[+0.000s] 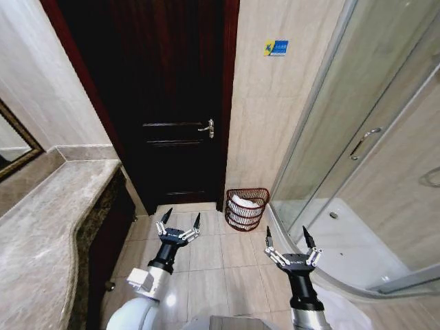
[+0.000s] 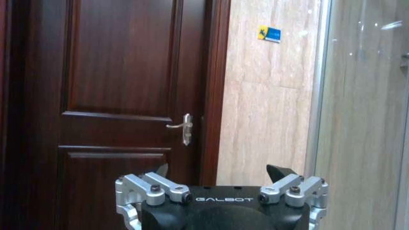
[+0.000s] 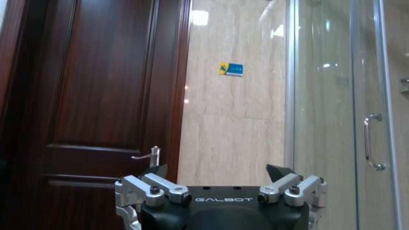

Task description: Discard the used towel into the hamper.

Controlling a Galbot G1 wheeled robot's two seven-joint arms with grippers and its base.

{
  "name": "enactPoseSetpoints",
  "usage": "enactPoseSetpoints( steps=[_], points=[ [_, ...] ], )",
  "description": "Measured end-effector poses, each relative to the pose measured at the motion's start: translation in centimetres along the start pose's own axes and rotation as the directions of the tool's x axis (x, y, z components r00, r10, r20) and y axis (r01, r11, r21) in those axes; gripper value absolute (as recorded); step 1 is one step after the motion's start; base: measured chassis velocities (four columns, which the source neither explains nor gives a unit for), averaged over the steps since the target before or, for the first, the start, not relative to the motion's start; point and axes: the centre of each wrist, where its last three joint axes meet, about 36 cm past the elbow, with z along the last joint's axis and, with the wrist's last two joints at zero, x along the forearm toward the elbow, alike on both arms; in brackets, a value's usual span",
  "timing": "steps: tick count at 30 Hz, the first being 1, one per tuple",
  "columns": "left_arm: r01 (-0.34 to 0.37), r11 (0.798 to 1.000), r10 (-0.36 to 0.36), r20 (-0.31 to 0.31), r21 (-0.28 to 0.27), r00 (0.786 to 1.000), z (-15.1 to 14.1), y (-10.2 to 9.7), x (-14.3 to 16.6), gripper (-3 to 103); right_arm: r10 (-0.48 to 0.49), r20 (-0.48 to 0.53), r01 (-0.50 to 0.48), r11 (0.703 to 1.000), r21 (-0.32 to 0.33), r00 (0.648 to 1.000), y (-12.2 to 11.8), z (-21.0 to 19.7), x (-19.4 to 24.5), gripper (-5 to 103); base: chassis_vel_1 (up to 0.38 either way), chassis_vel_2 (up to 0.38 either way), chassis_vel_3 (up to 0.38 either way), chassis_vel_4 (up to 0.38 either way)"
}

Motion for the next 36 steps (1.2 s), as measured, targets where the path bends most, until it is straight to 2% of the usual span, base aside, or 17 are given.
enactPoseSetpoints(
  steps=[17,36],
  points=[
    [0.0,1.0,0.0,0.0,0.0,1.0,0.0,0.0,0.01,100,0.0,0.0,0.0,1.0,0.0,1.0,0.0,0.0,0.0,100,-0.049,-0.053,-0.056,-0.056],
    [0.0,1.0,0.0,0.0,0.0,1.0,0.0,0.0,0.01,100,0.0,0.0,0.0,1.0,0.0,1.0,0.0,0.0,0.0,100,-0.122,-0.119,-0.115,-0.118]
  ],
)
